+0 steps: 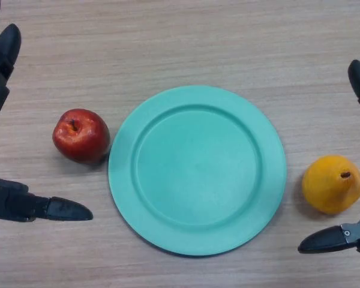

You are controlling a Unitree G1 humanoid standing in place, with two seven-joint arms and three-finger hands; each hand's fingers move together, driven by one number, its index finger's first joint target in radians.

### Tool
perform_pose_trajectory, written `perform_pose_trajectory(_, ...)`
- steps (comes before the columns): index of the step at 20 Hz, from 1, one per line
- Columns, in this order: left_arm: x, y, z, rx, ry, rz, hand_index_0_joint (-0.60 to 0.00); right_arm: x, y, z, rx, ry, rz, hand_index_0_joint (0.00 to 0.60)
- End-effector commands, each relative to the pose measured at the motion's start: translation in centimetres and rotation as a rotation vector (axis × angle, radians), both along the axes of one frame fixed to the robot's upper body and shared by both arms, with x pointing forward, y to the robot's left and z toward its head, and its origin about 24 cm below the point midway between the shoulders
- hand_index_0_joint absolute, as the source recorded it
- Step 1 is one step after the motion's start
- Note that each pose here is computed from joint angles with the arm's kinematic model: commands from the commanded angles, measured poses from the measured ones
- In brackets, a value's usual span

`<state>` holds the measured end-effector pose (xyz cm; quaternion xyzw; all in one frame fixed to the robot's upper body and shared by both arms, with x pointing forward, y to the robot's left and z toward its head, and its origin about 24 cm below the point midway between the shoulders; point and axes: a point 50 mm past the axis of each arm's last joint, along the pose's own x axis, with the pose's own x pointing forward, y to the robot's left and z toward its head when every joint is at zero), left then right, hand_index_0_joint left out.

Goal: Pick up the red apple and place it on the plate

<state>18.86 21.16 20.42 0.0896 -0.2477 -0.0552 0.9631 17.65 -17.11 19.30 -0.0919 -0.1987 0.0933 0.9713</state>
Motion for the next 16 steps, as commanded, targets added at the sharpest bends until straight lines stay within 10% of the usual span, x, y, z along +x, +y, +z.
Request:
perform_pose_trajectory(1, -1.1, 0.2, 2.2, 0.094, -0.188, 0.056, 0.0, -1.4, -0.3, 2.6, -0.038, -0.22, -0.023, 0.0)
perform_pose_trajectory(16, 1.2, 1.1, 1.8, 0.095, -0.15, 0.09, 0.0, -1.2, -1.1, 3.0, -0.035, -0.242, -0.052, 0.0)
